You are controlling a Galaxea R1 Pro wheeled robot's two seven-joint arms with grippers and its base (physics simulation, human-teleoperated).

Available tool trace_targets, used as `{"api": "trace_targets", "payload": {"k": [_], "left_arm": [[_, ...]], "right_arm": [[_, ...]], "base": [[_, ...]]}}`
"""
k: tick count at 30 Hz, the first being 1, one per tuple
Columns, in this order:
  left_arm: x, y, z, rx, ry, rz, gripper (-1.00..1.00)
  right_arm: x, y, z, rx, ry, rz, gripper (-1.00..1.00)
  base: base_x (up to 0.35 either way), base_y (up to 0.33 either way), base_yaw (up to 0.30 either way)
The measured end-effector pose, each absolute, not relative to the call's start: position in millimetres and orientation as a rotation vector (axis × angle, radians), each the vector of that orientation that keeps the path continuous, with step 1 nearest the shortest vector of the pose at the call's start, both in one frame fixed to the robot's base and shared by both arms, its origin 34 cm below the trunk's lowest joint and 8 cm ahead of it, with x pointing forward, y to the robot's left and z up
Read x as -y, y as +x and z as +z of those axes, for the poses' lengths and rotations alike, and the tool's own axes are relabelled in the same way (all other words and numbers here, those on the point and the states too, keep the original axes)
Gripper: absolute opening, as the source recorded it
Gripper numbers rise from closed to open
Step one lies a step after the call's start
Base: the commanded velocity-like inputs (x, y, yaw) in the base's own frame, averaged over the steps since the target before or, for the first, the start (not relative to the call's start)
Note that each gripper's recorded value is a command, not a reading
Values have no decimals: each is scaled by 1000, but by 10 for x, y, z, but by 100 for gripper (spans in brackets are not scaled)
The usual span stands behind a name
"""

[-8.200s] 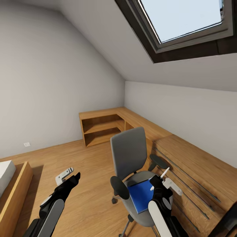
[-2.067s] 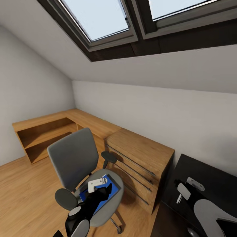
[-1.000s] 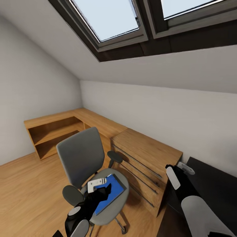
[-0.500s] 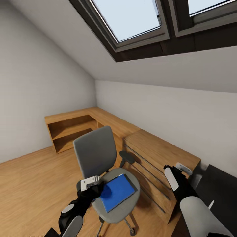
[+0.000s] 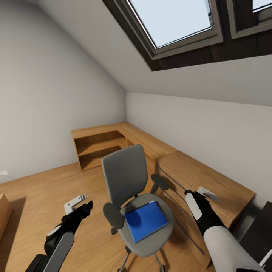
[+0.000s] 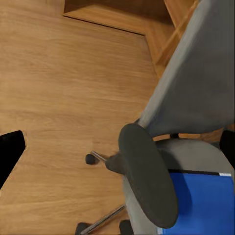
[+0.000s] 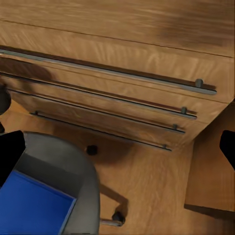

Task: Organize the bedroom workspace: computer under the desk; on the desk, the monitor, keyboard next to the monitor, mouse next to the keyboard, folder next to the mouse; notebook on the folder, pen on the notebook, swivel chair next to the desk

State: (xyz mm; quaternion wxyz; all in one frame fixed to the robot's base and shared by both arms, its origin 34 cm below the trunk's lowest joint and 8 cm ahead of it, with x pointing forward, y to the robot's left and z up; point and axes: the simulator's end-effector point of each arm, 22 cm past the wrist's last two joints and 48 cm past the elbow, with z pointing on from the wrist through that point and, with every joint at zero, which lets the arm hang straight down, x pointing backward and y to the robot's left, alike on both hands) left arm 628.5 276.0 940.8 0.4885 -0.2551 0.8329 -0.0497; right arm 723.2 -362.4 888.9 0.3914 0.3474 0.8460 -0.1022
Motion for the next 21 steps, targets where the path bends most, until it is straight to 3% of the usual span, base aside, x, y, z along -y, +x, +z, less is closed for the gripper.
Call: {"api": "trace_targets", "payload": {"k": [21], "left_arm": [[-2933, 6282, 9307, -2030, -668, -95, 100]], "right_arm": [[3363, 7319, 8843, -2179, 754, -273, 100]], "base": [[0, 0, 229]]}}
